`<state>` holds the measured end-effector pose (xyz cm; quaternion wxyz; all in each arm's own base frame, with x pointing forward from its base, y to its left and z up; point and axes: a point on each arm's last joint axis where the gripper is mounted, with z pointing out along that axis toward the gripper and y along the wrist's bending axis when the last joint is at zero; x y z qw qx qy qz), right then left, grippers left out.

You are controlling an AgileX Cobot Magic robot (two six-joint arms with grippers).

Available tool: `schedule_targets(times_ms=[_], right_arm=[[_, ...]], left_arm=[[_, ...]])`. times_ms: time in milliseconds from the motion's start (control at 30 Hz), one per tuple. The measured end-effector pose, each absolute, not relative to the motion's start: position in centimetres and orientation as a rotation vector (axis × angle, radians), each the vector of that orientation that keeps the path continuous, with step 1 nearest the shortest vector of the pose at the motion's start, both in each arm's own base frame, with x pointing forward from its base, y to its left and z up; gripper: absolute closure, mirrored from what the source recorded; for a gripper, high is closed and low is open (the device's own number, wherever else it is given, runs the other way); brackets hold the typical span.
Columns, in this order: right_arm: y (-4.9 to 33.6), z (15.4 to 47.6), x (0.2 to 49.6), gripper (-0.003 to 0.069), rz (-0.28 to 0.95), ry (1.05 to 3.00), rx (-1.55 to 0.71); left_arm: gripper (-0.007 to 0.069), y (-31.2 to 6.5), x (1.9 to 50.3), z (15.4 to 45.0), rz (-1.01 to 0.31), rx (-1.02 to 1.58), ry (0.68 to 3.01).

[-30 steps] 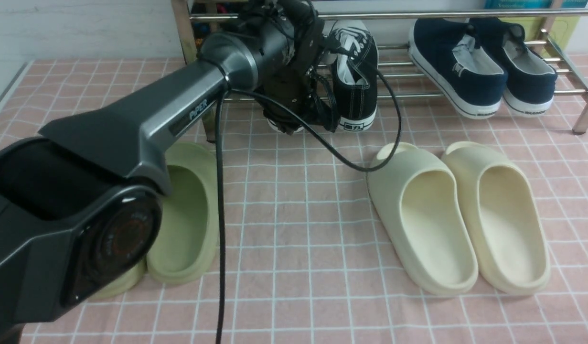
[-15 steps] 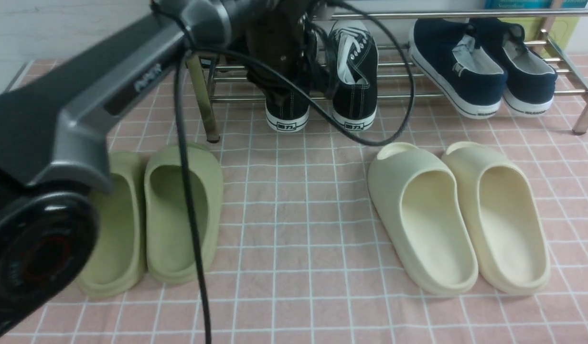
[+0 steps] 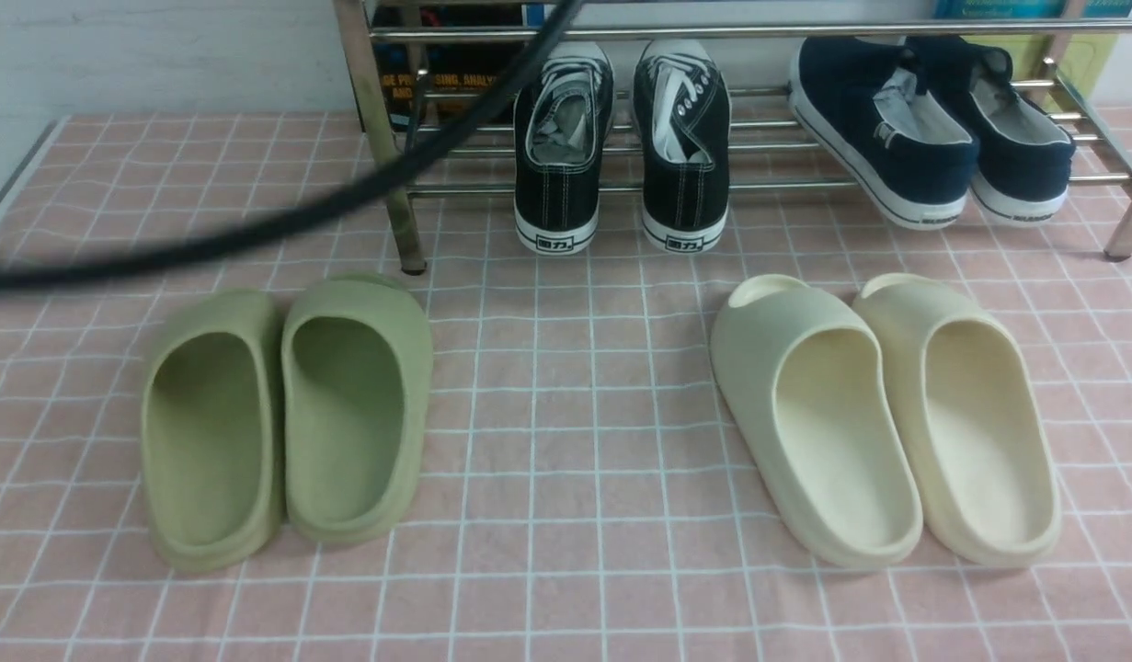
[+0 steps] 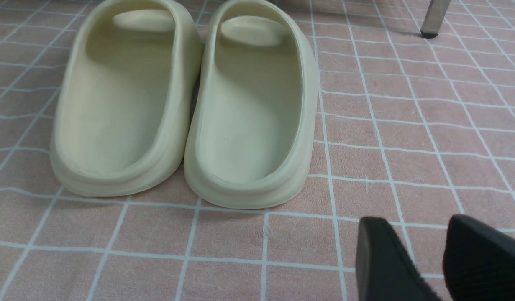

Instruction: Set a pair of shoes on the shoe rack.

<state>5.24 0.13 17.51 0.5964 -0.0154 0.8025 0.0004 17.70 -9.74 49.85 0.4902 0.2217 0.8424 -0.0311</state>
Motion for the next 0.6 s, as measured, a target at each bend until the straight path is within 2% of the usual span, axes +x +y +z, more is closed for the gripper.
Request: schedule_targets(times_ms=[133,167,233,300,333,367,500,600], right_arm=[[0.1,17.5,5.2,0.042,0.001,1.863,-0.036],[0.1,17.5,5.2,0.042,0.001,1.863,-0.036],[0.1,17.5,5.2,0.042,0.001,1.863,-0.036],[0.1,17.5,5.2,0.042,0.001,1.863,-0.036],[0.1,17.5,5.2,0.042,0.001,1.863,-0.036],[0.1,17.5,5.2,0.042,0.001,1.863,-0.036],[0.1,17.5,5.2,0.042,0.001,1.863,-0.036],[0.1,17.5,5.2,0.042,0.001,1.863,-0.036]], left_arm=[[0.0555,-7.0,13.2,45.0,-0.158,0.521,1.829],[0.0555,-6.4,12.1,44.5,-0.194,0.503,1.75],[0.0558,-5.0,9.2,40.4,-0.281,0.487,1.581],[0.0579,-3.8,6.8,38.7,-0.352,0.455,1.429],[0.0586,-3.8,6.7,38.0,-0.36,0.453,1.431],[0.0612,-2.8,5.0,36.7,-0.422,0.412,1.344],[0.0623,-1.3,3.0,33.4,-0.507,0.329,1.325],[0.0623,-0.8,2.5,32.3,-0.515,0.299,1.35]])
